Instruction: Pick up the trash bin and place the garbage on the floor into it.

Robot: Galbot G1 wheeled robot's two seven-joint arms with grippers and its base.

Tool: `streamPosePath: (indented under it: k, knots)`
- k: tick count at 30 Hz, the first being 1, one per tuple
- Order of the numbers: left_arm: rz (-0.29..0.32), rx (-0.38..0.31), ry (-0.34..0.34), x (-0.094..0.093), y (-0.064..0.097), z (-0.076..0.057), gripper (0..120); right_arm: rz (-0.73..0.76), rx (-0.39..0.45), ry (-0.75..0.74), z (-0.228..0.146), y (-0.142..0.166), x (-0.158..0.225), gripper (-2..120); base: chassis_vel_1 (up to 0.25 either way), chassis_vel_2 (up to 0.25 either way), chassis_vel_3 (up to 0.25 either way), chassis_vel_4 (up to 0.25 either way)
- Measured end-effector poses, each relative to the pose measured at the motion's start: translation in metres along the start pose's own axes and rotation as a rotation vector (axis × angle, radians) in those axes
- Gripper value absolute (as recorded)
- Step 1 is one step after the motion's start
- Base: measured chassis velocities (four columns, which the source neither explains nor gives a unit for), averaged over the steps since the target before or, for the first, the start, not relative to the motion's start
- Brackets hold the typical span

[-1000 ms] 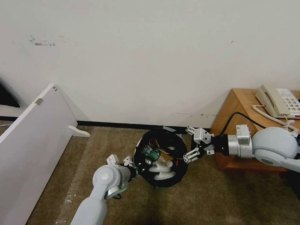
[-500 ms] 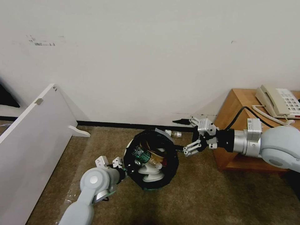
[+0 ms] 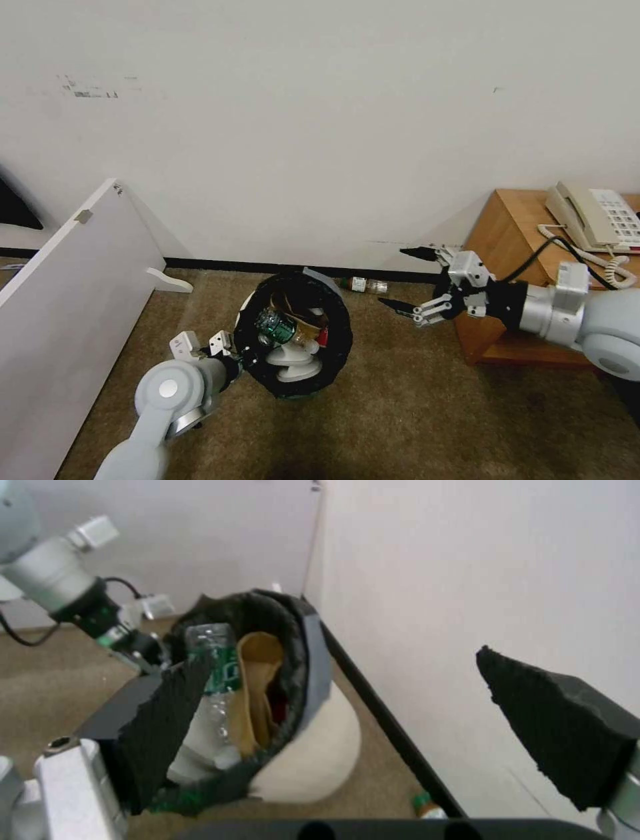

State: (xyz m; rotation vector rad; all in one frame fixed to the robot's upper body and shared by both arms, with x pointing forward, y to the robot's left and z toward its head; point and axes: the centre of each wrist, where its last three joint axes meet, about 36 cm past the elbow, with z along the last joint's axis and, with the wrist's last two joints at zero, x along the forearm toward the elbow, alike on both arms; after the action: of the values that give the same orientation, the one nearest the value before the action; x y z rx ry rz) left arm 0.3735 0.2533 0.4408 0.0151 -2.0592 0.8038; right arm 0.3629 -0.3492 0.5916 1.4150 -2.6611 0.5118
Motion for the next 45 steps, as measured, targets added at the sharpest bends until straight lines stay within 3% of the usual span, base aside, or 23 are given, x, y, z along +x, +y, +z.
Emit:
streamPosePath:
  k: [7,14,24,45]
  knots:
    - [-0.016,-0.019,-0.024,0.021,0.011,0.019,0,0.098,-0.015,0.011,0.023,0.021,0.030,100,0.000,0.000,0.000,0.000]
    - [-0.009,-0.045,-0.047,0.041,0.008,0.036,0,0.207,-0.053,-0.038,0.060,0.058,0.041,100,0.000,0.000,0.000,0.000]
    - [-0.016,-0.074,-0.067,0.051,0.006,0.048,0,0.246,-0.074,-0.069,0.085,0.091,0.041,100,0.000,0.000,0.000,0.000]
    - [-0.033,-0.121,-0.105,0.049,0.007,0.049,0,0.279,-0.101,-0.074,0.089,0.102,0.041,100,0.000,0.000,0.000,0.000]
